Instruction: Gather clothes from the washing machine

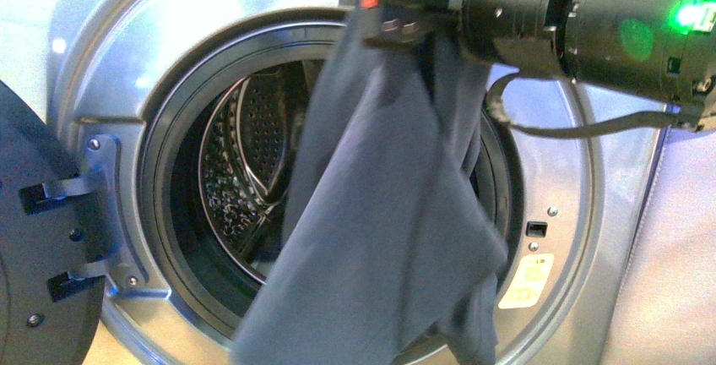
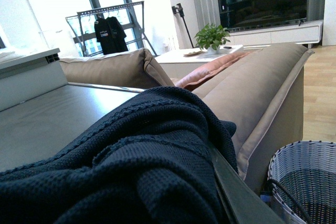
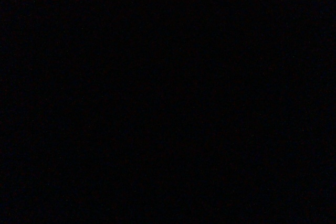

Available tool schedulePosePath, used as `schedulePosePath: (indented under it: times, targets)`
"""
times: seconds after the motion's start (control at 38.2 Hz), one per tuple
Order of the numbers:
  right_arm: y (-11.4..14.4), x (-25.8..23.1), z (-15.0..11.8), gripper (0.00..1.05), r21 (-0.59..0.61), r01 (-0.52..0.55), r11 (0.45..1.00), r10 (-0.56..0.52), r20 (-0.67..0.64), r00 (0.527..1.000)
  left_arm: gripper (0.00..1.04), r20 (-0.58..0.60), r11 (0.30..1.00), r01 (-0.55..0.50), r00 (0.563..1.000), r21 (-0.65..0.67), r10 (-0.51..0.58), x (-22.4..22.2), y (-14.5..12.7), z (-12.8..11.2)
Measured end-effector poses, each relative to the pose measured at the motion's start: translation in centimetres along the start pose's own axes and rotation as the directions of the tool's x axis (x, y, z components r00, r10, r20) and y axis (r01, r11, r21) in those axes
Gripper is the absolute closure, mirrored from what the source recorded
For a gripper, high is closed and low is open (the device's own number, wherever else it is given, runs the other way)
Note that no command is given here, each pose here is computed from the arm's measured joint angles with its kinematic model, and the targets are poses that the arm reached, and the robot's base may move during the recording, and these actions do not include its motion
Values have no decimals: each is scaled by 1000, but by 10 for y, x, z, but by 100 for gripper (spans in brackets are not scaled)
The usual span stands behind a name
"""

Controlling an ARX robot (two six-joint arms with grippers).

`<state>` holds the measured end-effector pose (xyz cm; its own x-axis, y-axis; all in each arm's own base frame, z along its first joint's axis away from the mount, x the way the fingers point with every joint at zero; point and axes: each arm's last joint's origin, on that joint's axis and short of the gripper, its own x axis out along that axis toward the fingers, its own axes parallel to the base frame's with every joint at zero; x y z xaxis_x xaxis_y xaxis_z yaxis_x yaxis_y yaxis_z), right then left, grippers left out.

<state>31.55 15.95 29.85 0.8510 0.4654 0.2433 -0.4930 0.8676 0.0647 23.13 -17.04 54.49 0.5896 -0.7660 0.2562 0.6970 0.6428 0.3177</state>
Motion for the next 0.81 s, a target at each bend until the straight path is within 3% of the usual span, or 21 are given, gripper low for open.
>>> schedulePosePath:
  times: [0.31,0.39,0.81]
  targets:
    - [-22,-27,22,96,-21,54,998,-53,64,997,96,1,1000,3,1000,-2,-3,0,0,0]
    - [-35,-38,34,100,-34,85,996,-83,76,994,84,4,1000,4,1000,-1,-4,0,0,1]
    - [-104,-111,113,100,-61,205,977,-196,132,972,28,6,1000,7,1000,-1,-7,-1,0,2]
